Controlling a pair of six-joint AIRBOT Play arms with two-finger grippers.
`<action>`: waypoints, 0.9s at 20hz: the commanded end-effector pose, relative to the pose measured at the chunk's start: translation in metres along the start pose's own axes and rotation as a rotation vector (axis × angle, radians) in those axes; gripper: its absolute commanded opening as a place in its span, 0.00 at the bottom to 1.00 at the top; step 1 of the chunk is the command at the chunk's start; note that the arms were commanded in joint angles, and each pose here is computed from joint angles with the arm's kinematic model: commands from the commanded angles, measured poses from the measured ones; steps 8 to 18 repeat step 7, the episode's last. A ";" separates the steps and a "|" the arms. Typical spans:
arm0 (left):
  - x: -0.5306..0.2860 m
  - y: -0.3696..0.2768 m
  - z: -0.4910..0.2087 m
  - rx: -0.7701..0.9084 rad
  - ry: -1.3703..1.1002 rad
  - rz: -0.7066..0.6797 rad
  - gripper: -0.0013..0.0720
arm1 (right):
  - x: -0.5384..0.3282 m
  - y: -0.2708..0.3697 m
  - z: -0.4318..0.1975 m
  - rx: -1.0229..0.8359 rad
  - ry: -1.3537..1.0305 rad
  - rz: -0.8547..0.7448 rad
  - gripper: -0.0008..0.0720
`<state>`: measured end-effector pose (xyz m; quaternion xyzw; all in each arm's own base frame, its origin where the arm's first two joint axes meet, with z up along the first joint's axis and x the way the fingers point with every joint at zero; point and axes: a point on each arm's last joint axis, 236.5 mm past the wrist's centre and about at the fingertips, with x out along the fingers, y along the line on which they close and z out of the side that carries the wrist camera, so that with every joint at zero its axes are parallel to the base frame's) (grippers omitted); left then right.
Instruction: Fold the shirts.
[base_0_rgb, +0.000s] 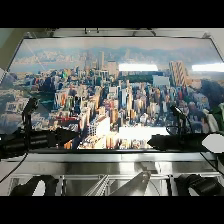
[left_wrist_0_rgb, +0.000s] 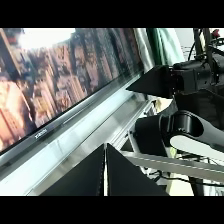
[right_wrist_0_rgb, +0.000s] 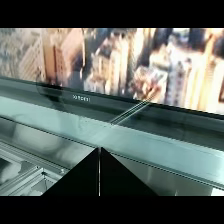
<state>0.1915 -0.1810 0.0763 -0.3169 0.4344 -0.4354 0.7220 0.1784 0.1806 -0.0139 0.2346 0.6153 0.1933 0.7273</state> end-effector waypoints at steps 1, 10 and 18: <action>-0.001 -0.003 -0.002 0.023 -0.015 0.010 0.04 | 0.001 0.002 -0.001 0.003 -0.001 0.007 0.03; -0.003 -0.010 -0.003 0.068 -0.030 0.016 0.04 | 0.001 0.001 -0.001 0.003 -0.002 0.007 0.03; -0.003 -0.010 -0.003 0.068 -0.030 0.016 0.04 | 0.001 0.001 -0.001 0.003 -0.002 0.007 0.03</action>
